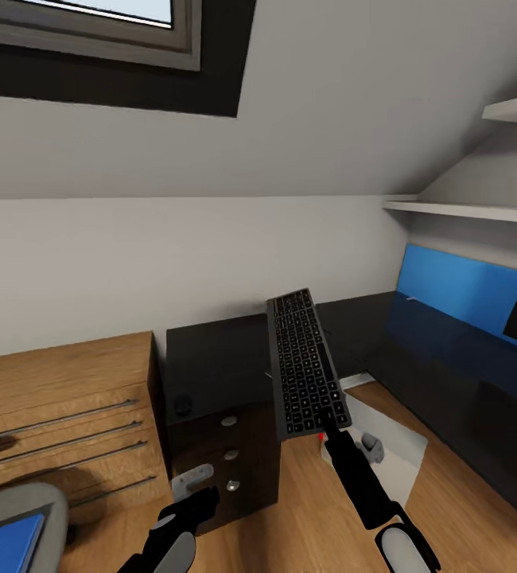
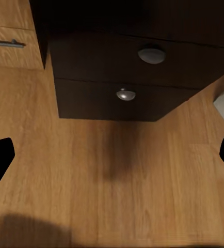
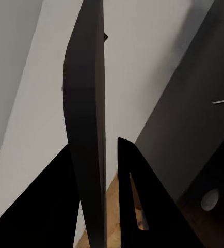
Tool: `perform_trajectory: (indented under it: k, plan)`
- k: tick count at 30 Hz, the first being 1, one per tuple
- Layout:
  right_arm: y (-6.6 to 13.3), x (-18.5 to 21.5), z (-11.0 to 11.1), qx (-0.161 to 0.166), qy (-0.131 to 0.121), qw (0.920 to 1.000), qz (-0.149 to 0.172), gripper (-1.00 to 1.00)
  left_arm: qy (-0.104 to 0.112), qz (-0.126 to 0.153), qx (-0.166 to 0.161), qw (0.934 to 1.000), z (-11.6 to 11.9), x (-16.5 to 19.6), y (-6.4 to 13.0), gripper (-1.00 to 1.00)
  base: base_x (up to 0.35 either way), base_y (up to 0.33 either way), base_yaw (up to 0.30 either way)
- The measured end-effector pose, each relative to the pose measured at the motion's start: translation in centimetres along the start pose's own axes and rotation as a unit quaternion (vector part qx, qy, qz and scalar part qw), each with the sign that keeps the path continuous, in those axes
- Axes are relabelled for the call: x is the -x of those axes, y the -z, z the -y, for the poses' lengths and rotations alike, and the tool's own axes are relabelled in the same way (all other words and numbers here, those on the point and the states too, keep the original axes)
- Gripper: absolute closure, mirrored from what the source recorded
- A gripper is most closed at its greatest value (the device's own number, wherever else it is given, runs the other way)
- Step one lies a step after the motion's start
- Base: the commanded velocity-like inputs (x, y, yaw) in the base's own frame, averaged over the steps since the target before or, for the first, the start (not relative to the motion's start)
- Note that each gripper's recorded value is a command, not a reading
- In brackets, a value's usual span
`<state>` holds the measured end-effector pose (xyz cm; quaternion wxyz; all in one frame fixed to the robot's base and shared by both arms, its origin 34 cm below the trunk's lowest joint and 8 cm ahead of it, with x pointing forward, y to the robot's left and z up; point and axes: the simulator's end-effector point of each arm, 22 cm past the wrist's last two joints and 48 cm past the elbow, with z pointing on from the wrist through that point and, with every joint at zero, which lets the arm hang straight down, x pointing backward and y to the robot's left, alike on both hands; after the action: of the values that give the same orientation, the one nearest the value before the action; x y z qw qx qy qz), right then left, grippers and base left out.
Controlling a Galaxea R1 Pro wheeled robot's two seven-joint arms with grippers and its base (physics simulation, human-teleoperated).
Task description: In the bedroom, organize the workspace by keeping the computer under the desk, ensuring the monitor is on the desk, placing the keyboard on the desk next to the monitor, placing the mouse on the desk next to the keyboard, moving the folder from the swivel chair onto the desk next to the mouse, stacking the notebook on top of the folder with the pen on top of the notebook, and positioning the swivel chair next to the desk.
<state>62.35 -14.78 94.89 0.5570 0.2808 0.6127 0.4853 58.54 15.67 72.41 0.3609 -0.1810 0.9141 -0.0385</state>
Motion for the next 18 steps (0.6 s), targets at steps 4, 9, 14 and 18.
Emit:
perform_trajectory:
  k: [4,9,14,18]
  plan:
    - [0.0,0.0,0.3,-0.007,0.0,1.0,0.0,1.0,-0.001,0.0,0.0,1.0,0.0,-0.1,0.0,-1.0,0.0,0.15,-0.269]
    - [0.0,-0.2,0.7,-0.014,0.0,0.9999,-0.002,1.0,-0.001,0.0,-0.001,1.0,0.0,-0.1,0.0,-1.0,0.0,0.035,-0.269]
    - [0.1,-0.4,1.1,-0.019,0.0,0.9998,-0.004,1.0,-0.001,0.0,0.0,1.0,0.0,-0.1,0.0,-1.0,0.0,0.005,-0.27]
    - [0.1,-0.4,1.5,-0.027,-0.001,0.9996,-0.004,1.0,-0.001,0.0,0.0,1.0,0.0,-0.1,0.0,-1.0,-0.072,0.02,-0.27]
